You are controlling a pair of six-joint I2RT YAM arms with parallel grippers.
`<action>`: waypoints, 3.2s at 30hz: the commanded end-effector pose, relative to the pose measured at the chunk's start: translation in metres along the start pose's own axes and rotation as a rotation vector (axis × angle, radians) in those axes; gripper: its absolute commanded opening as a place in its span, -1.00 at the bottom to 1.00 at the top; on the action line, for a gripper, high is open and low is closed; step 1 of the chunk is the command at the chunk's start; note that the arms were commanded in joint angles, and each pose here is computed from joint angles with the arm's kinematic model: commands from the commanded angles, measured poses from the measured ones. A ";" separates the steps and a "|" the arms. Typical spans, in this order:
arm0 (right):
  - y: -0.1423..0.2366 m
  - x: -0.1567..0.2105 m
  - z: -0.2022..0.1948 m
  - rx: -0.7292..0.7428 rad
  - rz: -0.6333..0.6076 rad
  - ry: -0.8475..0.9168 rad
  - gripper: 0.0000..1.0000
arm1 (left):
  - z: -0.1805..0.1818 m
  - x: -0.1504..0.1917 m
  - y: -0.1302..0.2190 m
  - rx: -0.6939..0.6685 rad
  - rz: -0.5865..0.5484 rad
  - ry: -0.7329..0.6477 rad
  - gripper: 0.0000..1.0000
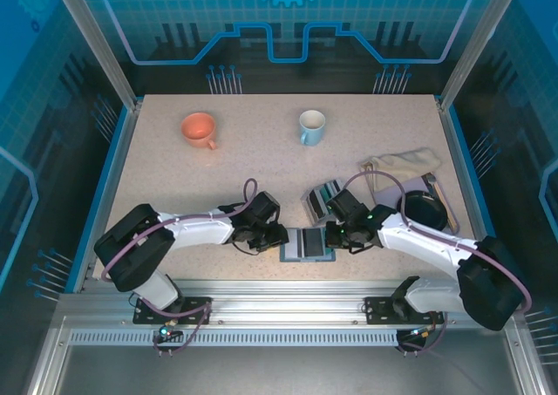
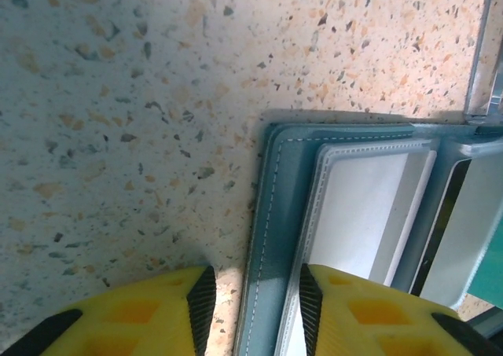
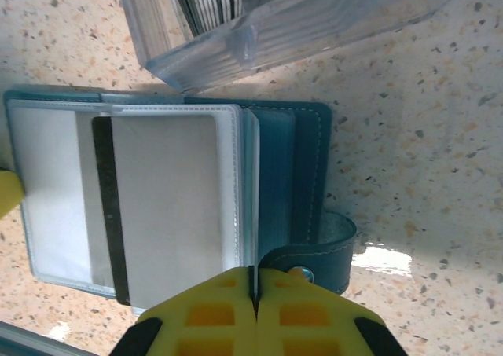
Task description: Put the credit cards into the card holder
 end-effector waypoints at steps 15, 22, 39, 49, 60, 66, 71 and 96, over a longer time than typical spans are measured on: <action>0.016 -0.004 0.032 -0.364 -0.047 0.002 -0.89 | -0.010 0.014 -0.015 0.034 0.040 -0.031 -0.49; 0.015 -0.002 0.026 -0.266 -0.042 -0.007 -0.91 | -0.004 0.014 -0.002 0.025 -0.024 -0.002 -0.44; 0.062 0.002 -0.014 -0.219 -0.275 -0.103 -0.93 | -0.015 0.013 0.014 0.066 -0.072 -0.044 0.01; 0.024 0.003 0.007 -0.441 -0.166 -0.039 -0.93 | -0.018 0.012 -0.004 0.071 -0.017 -0.049 0.01; -0.016 0.007 0.001 -0.422 -0.084 -0.030 -0.92 | -0.012 0.013 -0.016 0.037 0.005 -0.039 -0.18; -0.030 0.013 -0.008 -0.370 -0.048 -0.039 -0.92 | -0.011 0.013 -0.017 0.029 0.005 -0.038 -0.24; -0.038 0.017 -0.010 -0.367 -0.025 -0.050 -0.92 | -0.010 0.012 -0.021 0.018 0.010 -0.034 -0.34; -0.025 0.010 -0.019 -0.507 -0.030 -0.056 -0.93 | -0.006 0.012 -0.023 -0.009 0.009 -0.025 -0.51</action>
Point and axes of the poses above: each hand's point on the last joint's axis, 136 mm out from that joint toward the fingers, its own y axis back along the fingers, its own z axis along the line the jaws close on, x = y × z, the point moved 9 cm from there along y, back along the fingers, and after that the axes turned 4 degrees about y, right-handed, at the moved point
